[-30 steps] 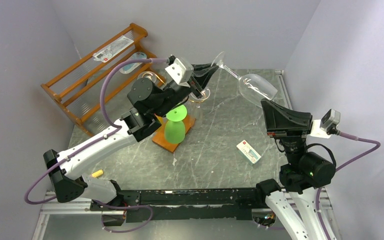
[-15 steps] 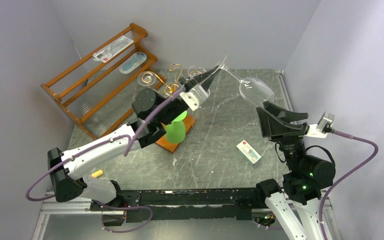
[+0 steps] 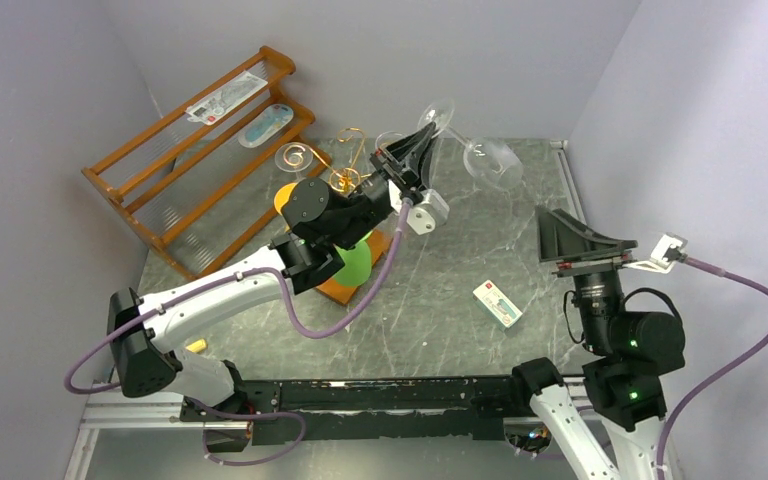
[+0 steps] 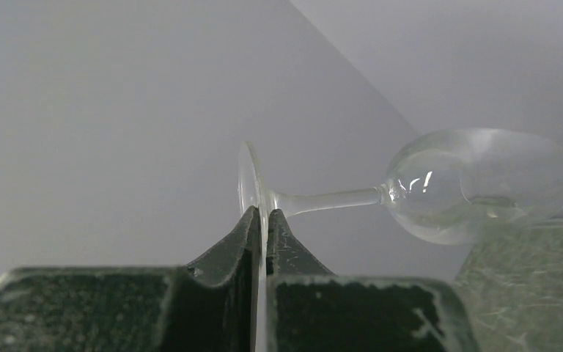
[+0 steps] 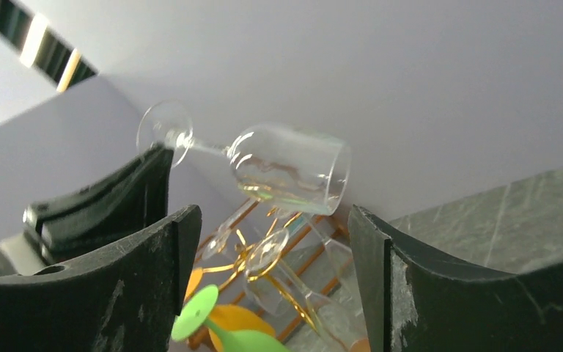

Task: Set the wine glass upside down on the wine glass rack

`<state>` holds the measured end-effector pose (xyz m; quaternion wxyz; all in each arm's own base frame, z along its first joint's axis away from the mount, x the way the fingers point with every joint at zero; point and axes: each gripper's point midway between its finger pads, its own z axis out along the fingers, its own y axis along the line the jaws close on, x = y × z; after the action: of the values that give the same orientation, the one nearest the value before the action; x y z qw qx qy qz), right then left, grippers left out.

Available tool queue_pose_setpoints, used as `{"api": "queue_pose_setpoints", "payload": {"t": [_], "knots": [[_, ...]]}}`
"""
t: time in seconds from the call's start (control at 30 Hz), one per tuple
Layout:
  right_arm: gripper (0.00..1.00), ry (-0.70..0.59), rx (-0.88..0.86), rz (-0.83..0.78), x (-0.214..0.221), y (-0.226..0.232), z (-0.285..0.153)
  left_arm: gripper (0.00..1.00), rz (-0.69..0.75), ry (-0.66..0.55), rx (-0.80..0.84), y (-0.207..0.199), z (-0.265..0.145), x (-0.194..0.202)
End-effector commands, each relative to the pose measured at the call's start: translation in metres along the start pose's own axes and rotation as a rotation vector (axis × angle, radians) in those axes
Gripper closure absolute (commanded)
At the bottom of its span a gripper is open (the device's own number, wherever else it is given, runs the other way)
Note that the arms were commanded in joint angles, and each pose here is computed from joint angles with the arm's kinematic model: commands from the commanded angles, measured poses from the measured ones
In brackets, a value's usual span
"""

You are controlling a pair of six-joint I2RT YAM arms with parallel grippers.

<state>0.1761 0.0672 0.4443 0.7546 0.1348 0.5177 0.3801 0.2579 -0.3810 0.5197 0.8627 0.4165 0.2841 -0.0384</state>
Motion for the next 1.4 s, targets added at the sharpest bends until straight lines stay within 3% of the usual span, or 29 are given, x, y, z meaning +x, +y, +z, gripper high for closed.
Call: {"api": "queue_pose_setpoints", "payload": {"t": [0.0,0.1,0.3,0.47,0.67,0.87,1.0,1.07,1.17,1.2,1.23,1.37], "knots": [[0.23,-0.07,0.256,0.124,-0.017,-0.034,0.005,0.95,0.129,-0.017,-0.079,0.022,0.006,-0.008],[0.24,-0.03,0.207,0.123,-0.022,-0.013,0.032,0.95,0.181,-0.009,-0.053,0.013,0.014,-0.003],[0.27,0.204,0.041,0.073,-0.001,0.036,0.092,0.95,0.251,-0.023,0.022,-0.009,0.022,0.004],[0.29,0.326,-0.14,0.15,0.02,0.072,0.115,0.95,0.326,-0.002,0.084,-0.029,0.028,0.016],[0.39,0.404,-0.026,0.195,0.041,0.052,0.133,0.95,0.364,-0.007,0.113,-0.04,0.028,0.019],[0.58,0.451,0.035,0.227,0.058,0.038,0.141,0.95,0.399,-0.002,0.141,-0.046,0.025,0.021],[0.63,0.499,0.028,0.239,0.071,0.037,0.142,0.95,0.398,0.005,0.158,-0.048,0.022,0.022],[0.73,0.524,0.021,0.247,0.076,0.038,0.142,0.95,0.389,0.006,0.159,-0.048,0.022,0.021],[0.98,0.537,0.04,0.26,0.079,0.035,0.144,0.95,0.365,0.005,0.153,-0.047,0.022,0.02],[1.0,0.516,0.06,0.263,0.076,0.033,0.144,0.95,0.352,0.013,0.136,-0.043,0.02,0.02],[1.0,0.484,0.067,0.266,0.07,0.032,0.145,0.88,0.334,0.022,0.119,-0.039,0.019,0.02],[1.0,0.336,0.089,0.26,0.046,0.026,0.148,0.46,0.232,0.024,0.101,-0.03,0.014,0.014]]}}
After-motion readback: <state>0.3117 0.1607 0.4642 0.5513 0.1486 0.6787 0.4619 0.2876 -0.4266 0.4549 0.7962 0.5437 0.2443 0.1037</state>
